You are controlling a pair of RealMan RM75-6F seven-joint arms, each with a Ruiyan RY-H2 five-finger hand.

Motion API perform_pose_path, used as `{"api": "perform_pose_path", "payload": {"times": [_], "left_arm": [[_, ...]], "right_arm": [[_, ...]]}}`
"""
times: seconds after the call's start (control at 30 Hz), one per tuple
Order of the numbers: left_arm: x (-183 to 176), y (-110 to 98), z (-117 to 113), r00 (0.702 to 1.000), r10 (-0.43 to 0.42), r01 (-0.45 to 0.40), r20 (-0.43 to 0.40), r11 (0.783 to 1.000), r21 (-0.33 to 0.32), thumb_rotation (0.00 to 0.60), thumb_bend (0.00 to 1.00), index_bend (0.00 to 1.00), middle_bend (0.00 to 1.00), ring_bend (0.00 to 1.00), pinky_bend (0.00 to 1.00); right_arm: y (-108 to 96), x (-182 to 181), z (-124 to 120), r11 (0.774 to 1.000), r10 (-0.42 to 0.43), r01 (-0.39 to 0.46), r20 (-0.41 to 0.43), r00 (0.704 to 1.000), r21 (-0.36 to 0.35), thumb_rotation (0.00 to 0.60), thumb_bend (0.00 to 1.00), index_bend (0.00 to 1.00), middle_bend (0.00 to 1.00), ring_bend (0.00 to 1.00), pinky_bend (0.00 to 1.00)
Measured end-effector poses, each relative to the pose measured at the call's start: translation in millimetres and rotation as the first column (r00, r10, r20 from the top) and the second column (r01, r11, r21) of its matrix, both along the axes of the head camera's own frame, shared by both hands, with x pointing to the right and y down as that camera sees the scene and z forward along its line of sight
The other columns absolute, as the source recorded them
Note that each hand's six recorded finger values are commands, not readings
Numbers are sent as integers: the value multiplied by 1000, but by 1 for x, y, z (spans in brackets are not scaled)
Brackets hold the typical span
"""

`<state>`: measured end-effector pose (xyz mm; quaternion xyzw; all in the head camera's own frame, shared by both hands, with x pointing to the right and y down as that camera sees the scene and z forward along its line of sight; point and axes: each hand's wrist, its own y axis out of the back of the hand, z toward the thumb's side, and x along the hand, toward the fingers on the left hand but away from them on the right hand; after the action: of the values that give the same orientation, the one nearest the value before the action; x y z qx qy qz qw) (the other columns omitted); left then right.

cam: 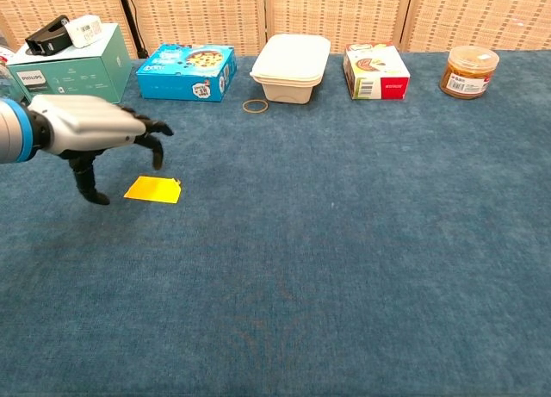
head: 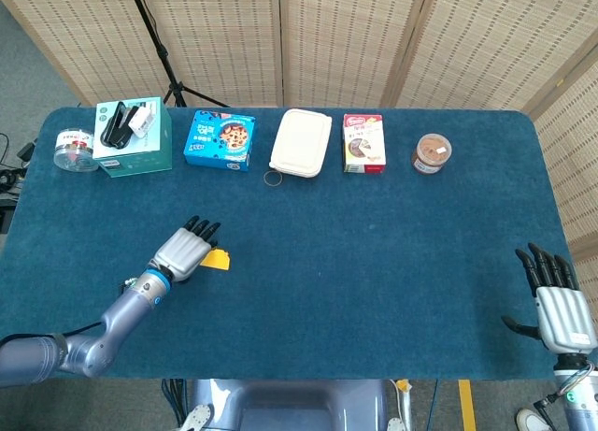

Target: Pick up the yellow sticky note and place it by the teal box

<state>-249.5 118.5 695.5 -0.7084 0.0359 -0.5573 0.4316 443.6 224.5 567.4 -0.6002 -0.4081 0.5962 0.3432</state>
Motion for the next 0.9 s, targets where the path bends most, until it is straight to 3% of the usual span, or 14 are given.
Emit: {"api": "perform_pose_path", "payload": {"times": [0.17,0.43,0.9], "left_arm": [[18,-4,-4,996,25,-23,-82,999,31,600,193,305,0,0,0],[32,-4,15,997,1,2,-82,1000,29,600,216,385,0,0,0],[39,-6,28,997,-7,11,-76,998,54,600,257,449,0,0,0]], "right_arm": [[1,0,1,1000,0,0,-1,1000,-4,600,0,0,0,0,0],[0,4,0,1000,13,-13,1,1000,-2,600,0,0,0,0,0],[0,6,1,1000,22,-21,12,1000,-8,600,0,0,0,0,0]]}}
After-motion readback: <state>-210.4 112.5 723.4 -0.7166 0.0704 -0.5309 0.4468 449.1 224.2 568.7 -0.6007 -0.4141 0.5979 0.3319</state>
